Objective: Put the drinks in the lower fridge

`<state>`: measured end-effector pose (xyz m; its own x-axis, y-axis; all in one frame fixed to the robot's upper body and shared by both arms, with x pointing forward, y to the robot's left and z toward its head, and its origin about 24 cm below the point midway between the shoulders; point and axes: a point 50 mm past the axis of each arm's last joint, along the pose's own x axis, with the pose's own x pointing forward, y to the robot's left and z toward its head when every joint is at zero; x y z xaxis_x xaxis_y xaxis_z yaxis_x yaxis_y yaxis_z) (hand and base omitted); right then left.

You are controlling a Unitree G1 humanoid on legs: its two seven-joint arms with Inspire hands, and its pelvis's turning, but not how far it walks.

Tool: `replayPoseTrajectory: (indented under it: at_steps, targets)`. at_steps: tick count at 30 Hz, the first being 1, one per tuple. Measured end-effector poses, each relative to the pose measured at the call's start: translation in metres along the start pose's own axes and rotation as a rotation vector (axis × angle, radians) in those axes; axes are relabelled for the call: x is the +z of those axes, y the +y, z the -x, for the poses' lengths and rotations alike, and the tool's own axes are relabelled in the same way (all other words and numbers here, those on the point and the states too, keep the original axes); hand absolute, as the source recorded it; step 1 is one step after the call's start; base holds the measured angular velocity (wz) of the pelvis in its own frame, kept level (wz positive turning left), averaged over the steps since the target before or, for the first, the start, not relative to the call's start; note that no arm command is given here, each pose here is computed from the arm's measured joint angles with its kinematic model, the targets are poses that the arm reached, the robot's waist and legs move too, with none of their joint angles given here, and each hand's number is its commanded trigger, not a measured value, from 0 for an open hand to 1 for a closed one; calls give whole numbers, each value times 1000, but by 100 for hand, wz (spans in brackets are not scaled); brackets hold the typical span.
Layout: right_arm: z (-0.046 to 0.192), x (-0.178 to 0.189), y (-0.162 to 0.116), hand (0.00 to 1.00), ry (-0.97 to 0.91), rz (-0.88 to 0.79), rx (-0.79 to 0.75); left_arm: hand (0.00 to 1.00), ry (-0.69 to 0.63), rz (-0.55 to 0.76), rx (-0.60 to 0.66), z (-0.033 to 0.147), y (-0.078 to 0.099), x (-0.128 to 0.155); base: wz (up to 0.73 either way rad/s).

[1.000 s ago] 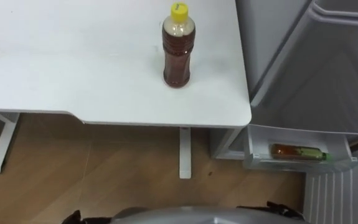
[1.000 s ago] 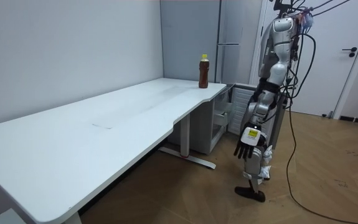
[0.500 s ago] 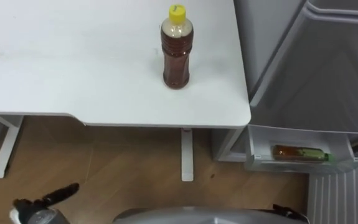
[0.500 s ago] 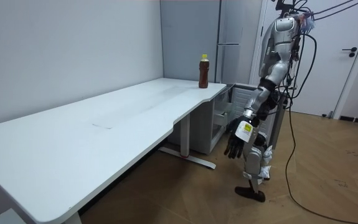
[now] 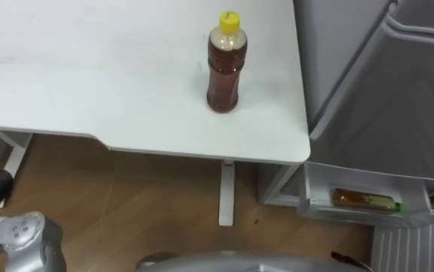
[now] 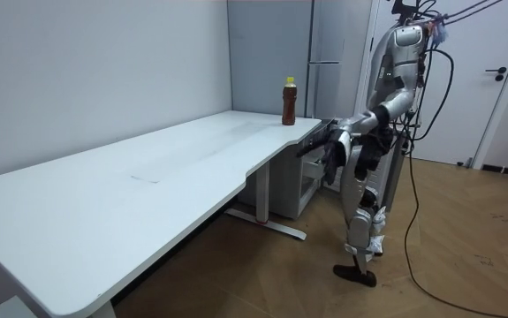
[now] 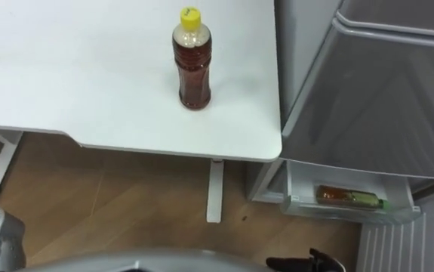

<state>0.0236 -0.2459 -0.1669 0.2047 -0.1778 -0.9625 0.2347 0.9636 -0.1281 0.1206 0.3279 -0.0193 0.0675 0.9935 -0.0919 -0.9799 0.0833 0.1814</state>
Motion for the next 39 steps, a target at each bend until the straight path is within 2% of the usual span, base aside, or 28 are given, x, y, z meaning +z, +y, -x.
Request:
replayPoseTrajectory:
  at_steps: [2, 6, 10, 11, 13, 14, 19, 20, 22, 23, 25, 28, 33, 39]
  targets:
    - [1, -2, -1, 0, -1, -4, -1, 0, -67, 49, 24, -5, 1, 18, 10]
    - [1, -6, -2, 0, 12, -4, -6, 0, -281, 239, 31, -7, 2, 81, 10]
    - [0, -4, -4, 0, 14, -3, -10, 0, -503, 417, -87, 10, 1, 141, 9]
    - [0, -4, -4, 0, 12, -3, -11, 0, -533, 427, -107, 13, 1, 146, 11]
    - [0, 0, -5, 0, 0, 1, -3, 0, -598, 464, -231, 29, -5, 161, 14]
    - [0, 1, -5, 0, -2, 2, -1, 0, -605, 469, -272, 33, -8, 163, 21]
    - [-2, 14, -4, 0, -25, 37, 29, 0, -598, 443, -673, 70, -40, 162, 8]
    - [-2, 15, -3, 0, -29, 44, 31, 0, -590, 444, -721, 75, -44, 162, 0]
    - [-3, 20, 0, 0, -44, 59, 47, 0, -547, 471, -917, 93, -60, 162, -4]
    - [-3, 20, 0, 0, -45, 62, 52, 0, -537, 477, -966, 96, -64, 163, -4]
    - [-3, 25, 3, 0, -53, 72, 72, 0, -496, 509, -1142, 110, -74, 165, 0]
    - [-4, 25, 4, 0, -48, 81, 90, 0, -476, 529, -1303, 123, -82, 167, -19]
    - [-4, 26, 6, 0, -47, 82, 100, 0, -330, 599, -1481, 133, -89, 161, -12]
    - [-4, 26, 5, 0, -37, 38, 93, 0, -231, 560, -1597, 137, -97, 146, -8]
